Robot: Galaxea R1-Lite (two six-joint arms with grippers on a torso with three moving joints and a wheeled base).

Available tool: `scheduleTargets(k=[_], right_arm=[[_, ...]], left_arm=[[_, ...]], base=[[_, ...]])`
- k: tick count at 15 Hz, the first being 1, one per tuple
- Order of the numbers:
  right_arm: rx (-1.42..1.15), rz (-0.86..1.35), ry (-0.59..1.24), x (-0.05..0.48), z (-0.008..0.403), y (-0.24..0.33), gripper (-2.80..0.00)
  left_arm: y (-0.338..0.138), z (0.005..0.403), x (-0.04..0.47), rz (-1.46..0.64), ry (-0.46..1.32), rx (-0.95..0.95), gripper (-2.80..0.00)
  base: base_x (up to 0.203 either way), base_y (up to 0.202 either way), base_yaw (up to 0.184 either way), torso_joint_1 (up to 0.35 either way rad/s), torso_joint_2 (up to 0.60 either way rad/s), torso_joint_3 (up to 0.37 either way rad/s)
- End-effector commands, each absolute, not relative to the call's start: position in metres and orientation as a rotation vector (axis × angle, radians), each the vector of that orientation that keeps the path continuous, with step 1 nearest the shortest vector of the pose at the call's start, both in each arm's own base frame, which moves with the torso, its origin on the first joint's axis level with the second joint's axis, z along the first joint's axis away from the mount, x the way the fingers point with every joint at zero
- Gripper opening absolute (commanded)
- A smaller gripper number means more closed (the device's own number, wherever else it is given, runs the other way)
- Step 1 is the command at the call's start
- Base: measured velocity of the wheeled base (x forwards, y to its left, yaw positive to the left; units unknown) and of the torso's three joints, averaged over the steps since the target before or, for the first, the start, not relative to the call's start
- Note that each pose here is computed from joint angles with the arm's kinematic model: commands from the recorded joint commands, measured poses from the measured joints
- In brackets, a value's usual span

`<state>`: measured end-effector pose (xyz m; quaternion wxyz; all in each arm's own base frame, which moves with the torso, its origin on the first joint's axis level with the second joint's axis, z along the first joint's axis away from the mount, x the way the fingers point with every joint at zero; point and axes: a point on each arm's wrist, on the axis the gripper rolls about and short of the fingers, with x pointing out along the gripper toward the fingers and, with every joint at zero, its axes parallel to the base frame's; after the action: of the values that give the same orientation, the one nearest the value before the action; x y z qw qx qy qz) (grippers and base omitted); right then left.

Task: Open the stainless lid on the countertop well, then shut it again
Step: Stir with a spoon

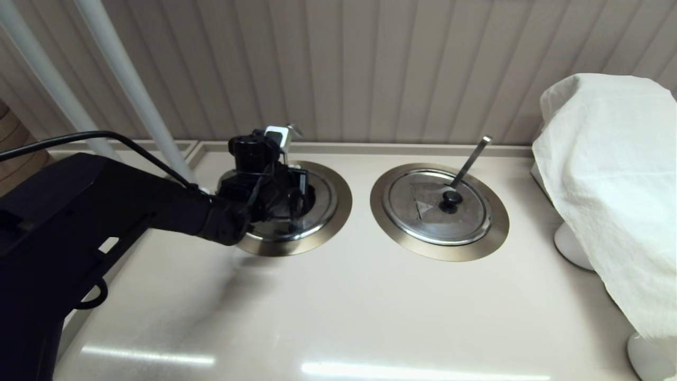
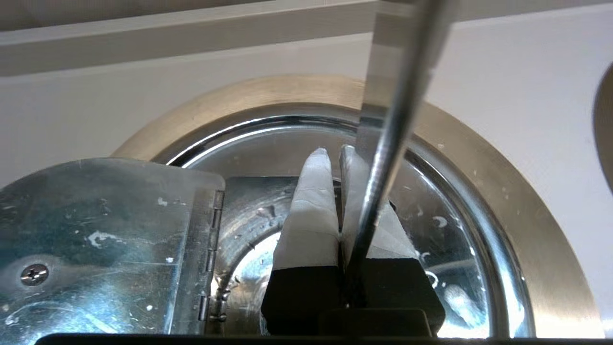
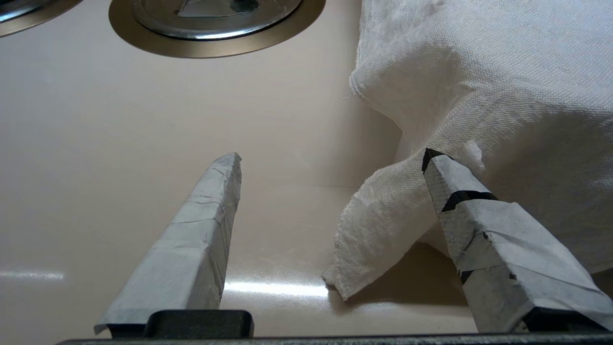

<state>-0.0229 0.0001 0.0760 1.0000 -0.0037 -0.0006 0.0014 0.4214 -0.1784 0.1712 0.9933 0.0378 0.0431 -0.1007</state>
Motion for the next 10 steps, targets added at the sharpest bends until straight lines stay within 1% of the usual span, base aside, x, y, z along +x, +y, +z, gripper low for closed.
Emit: scheduleTargets(k=[1,10], right_arm=[[-0.008,0.003,-0.002,-0.023,0.076,0.0,0.0],[-0.008,0.003,-0.002,-0.023,0.076,0.0,0.0]], left_arm=[[-0.188,0.163,0.427,-0.196,0.087,0.076,-2.8],[-0.195,0.159,0.438,-0.114,0.065,0.075,-2.8]], base=[[0.0,0.0,0.0,0.0,0.0,0.0],[0.0,0.0,0.0,0.0,0.0,0.0]])
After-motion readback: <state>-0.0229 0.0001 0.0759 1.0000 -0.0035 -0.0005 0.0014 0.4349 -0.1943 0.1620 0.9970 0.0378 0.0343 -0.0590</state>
